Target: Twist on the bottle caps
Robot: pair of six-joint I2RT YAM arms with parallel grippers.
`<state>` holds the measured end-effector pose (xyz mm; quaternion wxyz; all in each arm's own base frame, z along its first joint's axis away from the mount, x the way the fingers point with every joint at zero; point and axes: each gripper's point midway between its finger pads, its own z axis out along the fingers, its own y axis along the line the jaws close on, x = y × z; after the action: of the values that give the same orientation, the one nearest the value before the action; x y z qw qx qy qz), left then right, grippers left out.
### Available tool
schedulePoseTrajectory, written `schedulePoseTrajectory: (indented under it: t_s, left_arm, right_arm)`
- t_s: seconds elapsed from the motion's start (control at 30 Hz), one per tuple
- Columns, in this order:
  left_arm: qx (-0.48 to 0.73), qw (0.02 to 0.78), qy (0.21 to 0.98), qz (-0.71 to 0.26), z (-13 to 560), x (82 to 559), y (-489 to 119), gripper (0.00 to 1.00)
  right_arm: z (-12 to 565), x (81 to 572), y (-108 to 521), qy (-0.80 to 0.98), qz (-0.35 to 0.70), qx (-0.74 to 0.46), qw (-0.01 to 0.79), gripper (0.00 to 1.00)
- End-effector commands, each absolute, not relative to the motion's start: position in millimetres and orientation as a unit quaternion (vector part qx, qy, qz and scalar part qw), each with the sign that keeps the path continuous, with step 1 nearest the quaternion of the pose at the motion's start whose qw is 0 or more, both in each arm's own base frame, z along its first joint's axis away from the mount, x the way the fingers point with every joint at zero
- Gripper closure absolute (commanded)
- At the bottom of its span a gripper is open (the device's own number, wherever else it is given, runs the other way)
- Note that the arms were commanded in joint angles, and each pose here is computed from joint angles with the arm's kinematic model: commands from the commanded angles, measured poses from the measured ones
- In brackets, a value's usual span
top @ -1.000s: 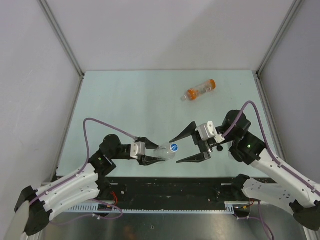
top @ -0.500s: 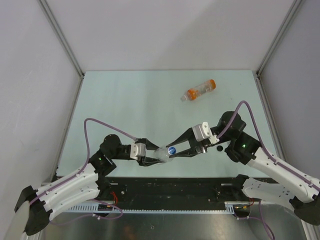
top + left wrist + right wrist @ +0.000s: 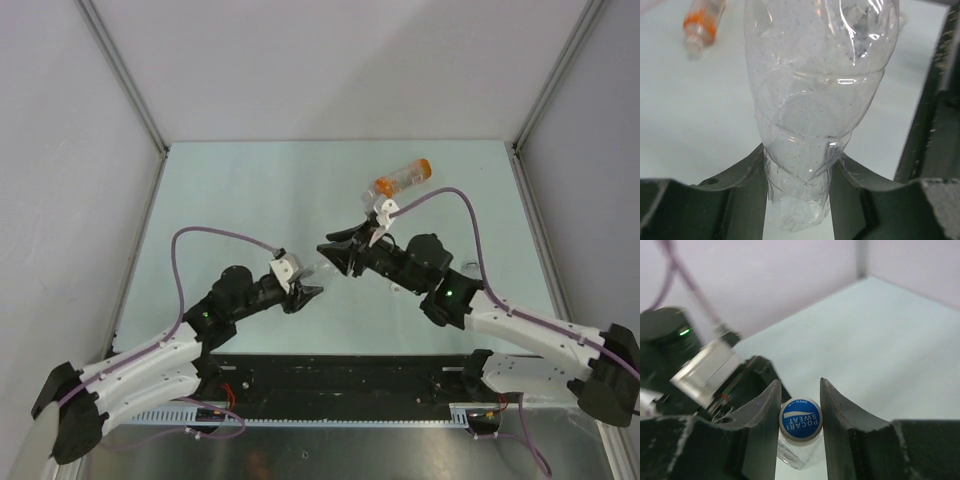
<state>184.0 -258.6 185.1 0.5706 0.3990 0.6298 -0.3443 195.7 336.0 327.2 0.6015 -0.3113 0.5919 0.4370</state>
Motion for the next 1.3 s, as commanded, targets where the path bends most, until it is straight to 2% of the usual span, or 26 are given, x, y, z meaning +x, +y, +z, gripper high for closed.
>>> schedulePoseTrajectory:
  t_s: [0.0, 0.07, 0.1, 0.17, 0.2, 0.23, 0.27, 0.37, 0.47, 0.53, 0.67, 0.87, 1.07, 1.17, 1.27]
  left_arm:
    - [0.271, 0.658, 0.646, -0.277, 230.0, 237.6, -240.0, 1.0]
    - [0.233, 0.658, 0.666, -0.262, 226.7, 248.3, -232.8, 1.0]
    - [0.216, 0.658, 0.675, -0.254, 224.9, 252.8, -228.9, 1.0]
    - [0.164, 0.65, 0.706, -0.228, 216.1, 264.1, -216.3, 1.0]
    - [0.14, 0.641, 0.725, -0.208, 208.1, 269.7, -208.5, 1.0]
    - [0.12, 0.627, 0.747, -0.186, 198.1, 274.6, -200.7, 1.0]
    - [0.103, 0.609, 0.769, -0.164, 188.1, 279.0, -192.6, 1.0]
    - [0.046, 0.549, 0.829, -0.098, 158.6, 291.6, -166.4, 1.0]
    - [0.001, 0.501, 0.861, -0.086, 137.4, 302.7, -150.8, 0.95]
    - [-0.017, 0.479, 0.874, -0.078, 126.5, 307.7, -142.7, 0.86]
    - [-0.047, 0.447, 0.893, -0.029, 105.6, 310.3, -119.6, 0.76]
    - [-0.062, 0.405, 0.912, 0.006, 79.8, 311.9, -102.9, 0.68]
    - [-0.047, 0.373, 0.927, 0.001, 64.5, 314.5, -109.0, 0.5]
    - [-0.039, 0.371, 0.928, -0.002, 63.8, 313.7, -110.4, 0.28]
    - [-0.035, 0.373, 0.927, -0.006, 65.4, 311.7, -110.6, 0.17]
  right_arm:
    - [252.8, 258.9, 303.8, 0.732, 0.328, -0.102, 0.588, 1.0]
    - [254.8, 265.4, 297.6, 0.735, 0.323, -0.081, 0.591, 0.99]
    - [259.0, 268.3, 292.6, 0.733, 0.322, -0.072, 0.595, 0.86]
    - [269.4, 277.8, 272.0, 0.731, 0.315, -0.037, 0.604, 0.39]
    - [272.8, 282.9, 258.6, 0.732, 0.308, -0.016, 0.608, 0.2]
    - [275.1, 287.8, 243.8, 0.733, 0.296, 0.002, 0.613, 0.1]
    - [273.6, 291.9, 228.7, 0.738, 0.278, 0.015, 0.614, 0.05]
    - [250.8, 304.1, 177.8, 0.77, 0.198, 0.057, 0.604, 0.01]
    - [214.4, 310.4, 131.2, 0.809, 0.125, 0.107, 0.564, 0.01]
    - [194.3, 310.8, 102.7, 0.828, 0.093, 0.145, 0.533, 0.01]
    - [170.4, 305.4, 57.5, 0.849, 0.059, 0.2, 0.485, 0.01]
    - [153.3, 295.4, 32.8, 0.864, 0.044, 0.218, 0.452, 0.01]
    - [153.7, 293.3, 32.8, 0.864, 0.048, 0.203, 0.458, 0.01]
    - [154.8, 291.7, 31.1, 0.862, 0.047, 0.202, 0.462, 0.01]
    - [156.9, 291.1, 30.6, 0.86, 0.049, 0.202, 0.466, 0.01]
